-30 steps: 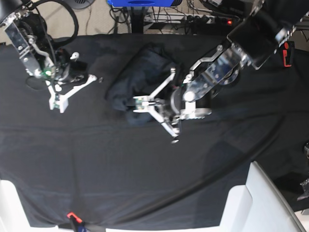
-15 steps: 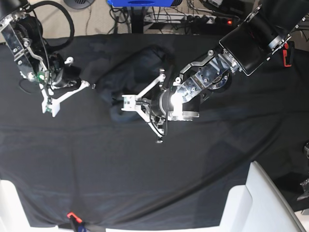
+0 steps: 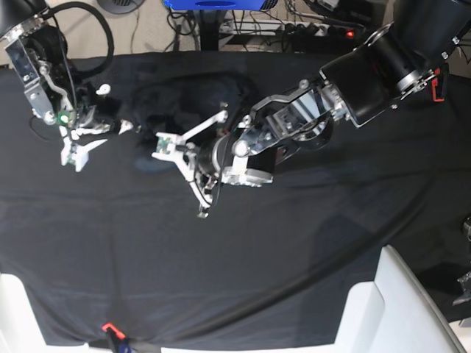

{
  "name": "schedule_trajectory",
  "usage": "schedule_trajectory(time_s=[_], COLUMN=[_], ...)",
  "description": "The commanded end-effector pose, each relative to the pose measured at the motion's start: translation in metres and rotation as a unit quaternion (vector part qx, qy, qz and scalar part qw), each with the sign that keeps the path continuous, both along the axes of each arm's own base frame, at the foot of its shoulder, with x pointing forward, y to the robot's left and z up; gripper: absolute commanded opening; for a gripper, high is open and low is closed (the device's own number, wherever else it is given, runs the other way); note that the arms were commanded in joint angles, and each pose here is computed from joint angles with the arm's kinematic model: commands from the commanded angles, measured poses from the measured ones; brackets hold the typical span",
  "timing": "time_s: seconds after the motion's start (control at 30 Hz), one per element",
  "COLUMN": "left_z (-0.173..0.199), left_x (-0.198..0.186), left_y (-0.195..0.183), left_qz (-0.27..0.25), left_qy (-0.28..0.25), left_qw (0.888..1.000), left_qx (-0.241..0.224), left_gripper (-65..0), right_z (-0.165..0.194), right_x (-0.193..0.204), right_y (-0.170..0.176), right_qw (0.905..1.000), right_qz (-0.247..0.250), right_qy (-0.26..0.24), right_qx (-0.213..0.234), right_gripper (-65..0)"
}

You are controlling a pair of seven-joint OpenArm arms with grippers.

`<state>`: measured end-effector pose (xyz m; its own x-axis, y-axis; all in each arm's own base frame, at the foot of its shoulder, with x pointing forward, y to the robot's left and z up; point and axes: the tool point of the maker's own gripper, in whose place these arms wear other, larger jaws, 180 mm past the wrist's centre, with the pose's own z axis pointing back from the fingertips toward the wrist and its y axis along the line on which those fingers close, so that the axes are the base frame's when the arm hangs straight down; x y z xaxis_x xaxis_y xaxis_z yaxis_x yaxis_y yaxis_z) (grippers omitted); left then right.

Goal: Fold the T-shirt properly
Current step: 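Tuck the shirt's side edge under with the left gripper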

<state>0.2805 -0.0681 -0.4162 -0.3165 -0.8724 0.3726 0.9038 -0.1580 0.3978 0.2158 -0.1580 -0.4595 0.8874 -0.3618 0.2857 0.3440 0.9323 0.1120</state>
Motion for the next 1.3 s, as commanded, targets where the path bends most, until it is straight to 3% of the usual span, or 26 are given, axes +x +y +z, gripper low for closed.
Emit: schedule_trajectory(time_s=[0.0, 0.2, 0.87, 1.0, 1.1, 1.27], left_z=[0.012, 0.011, -0.028, -0.027, -0.025, -0.015], left_x=[0.011, 0.009, 0.014, 0.016, 0.016, 0.029], left_y=[-0.008, -0.017, 0.003, 0.004, 0.002, 0.002], left_qz=[0.0, -0.006, 0.03, 0.032, 0.031, 0.03], left_qy=[-0.014, -0.007, 0.031, 0.029, 0.028, 0.012], left_qw=[1.0, 1.0, 0.999, 0.999, 0.999, 0.999], left_qx=[-0.015, -0.029, 0.016, 0.016, 0.013, 0.013], left_gripper=[-65.0, -65.0, -65.0, -43.9, -32.4, -19.7], right_z=[0.008, 0.008, 0.007, 0.005, 0.004, 0.004], right_x=[0.01, 0.01, 0.01, 0.006, 0.005, 0.004], right_y=[-0.008, -0.008, 0.003, 0.003, 0.003, 0.003], right_qw=[0.9998, 0.9998, 0.9998, 0.9999, 0.9999, 0.9999], right_qz=[-0.001, -0.001, -0.002, -0.002, -0.002, -0.002], right_qy=[-0.019, -0.019, -0.019, -0.015, -0.013, -0.012], right_qx=[-0.011, -0.011, 0.001, 0.001, 0.001, 0.001], right_gripper=[-65.0, -65.0, -65.0, -65.0, -65.0, -65.0])
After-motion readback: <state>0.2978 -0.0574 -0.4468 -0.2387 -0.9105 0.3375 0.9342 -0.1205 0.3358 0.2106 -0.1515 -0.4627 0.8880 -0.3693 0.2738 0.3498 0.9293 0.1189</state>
